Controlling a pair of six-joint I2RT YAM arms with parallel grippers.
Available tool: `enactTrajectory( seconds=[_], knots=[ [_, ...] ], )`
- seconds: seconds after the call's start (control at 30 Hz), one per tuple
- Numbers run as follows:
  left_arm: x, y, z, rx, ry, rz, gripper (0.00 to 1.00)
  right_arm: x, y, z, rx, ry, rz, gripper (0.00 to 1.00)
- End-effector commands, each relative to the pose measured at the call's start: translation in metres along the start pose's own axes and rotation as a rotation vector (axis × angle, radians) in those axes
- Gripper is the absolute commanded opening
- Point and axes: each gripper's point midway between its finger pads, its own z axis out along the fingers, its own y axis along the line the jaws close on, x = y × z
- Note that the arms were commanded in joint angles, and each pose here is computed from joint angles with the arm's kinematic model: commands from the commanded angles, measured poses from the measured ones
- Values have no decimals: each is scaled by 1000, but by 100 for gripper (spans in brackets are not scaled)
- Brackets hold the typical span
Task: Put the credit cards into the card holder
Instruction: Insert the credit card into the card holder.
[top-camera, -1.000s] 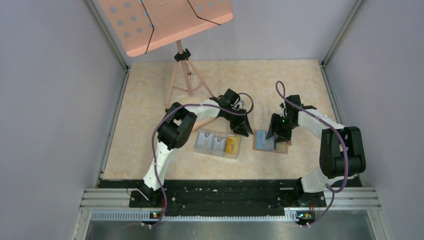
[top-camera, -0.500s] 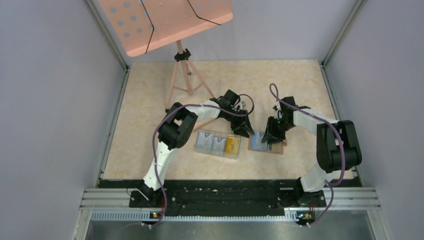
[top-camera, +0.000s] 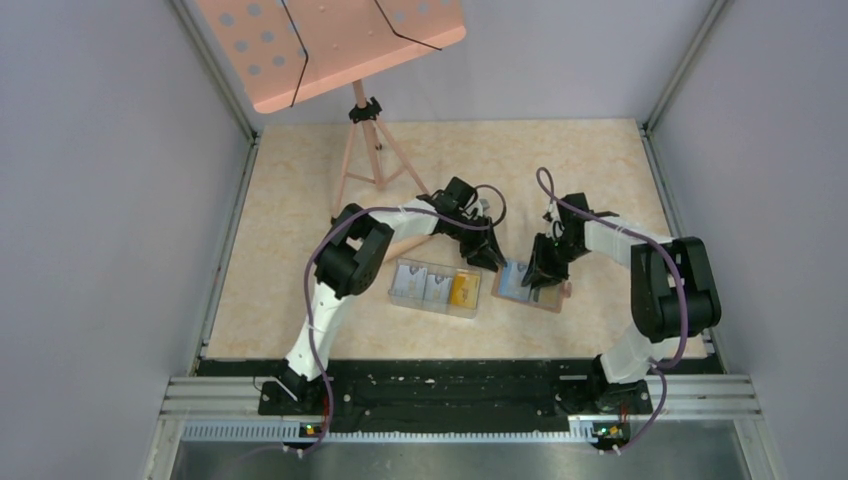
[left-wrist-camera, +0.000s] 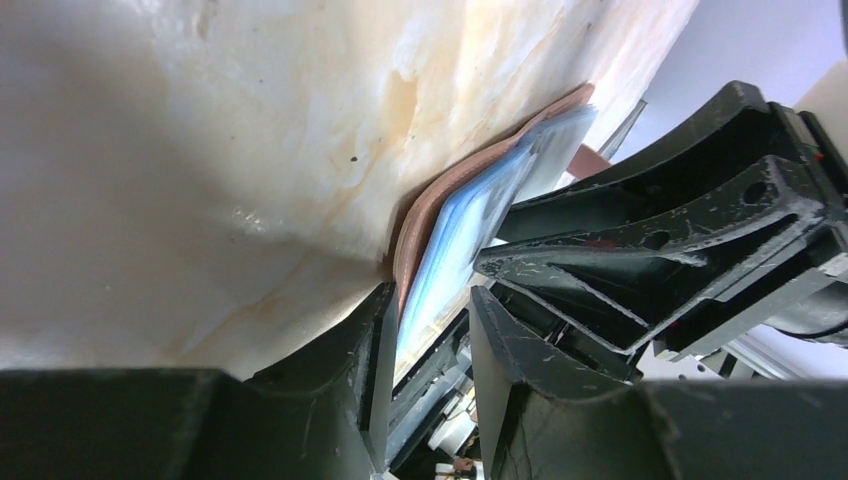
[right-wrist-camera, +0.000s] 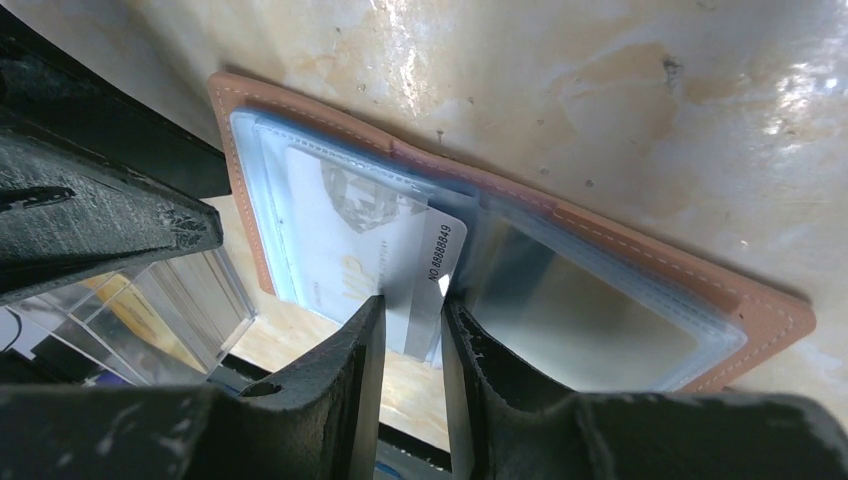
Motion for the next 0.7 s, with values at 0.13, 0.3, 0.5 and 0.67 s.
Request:
enactTrajectory(
  seconds=[0.13,0.3,0.5,0.67],
  knots=[
    [17,-67,-21,154,14,148,37,-16,34,12,-146,-28,-44,28],
    [24,-74,-22,163,28,173,37,-20,38,13,-162,-34,-41,28],
    [29,-76,-23,148,47,185,37,-26,44,10,-188,-51,-48,29],
    [24,-61,-24,38,15,205,39,-29,50,8,-209,-65,-52,29]
  ],
)
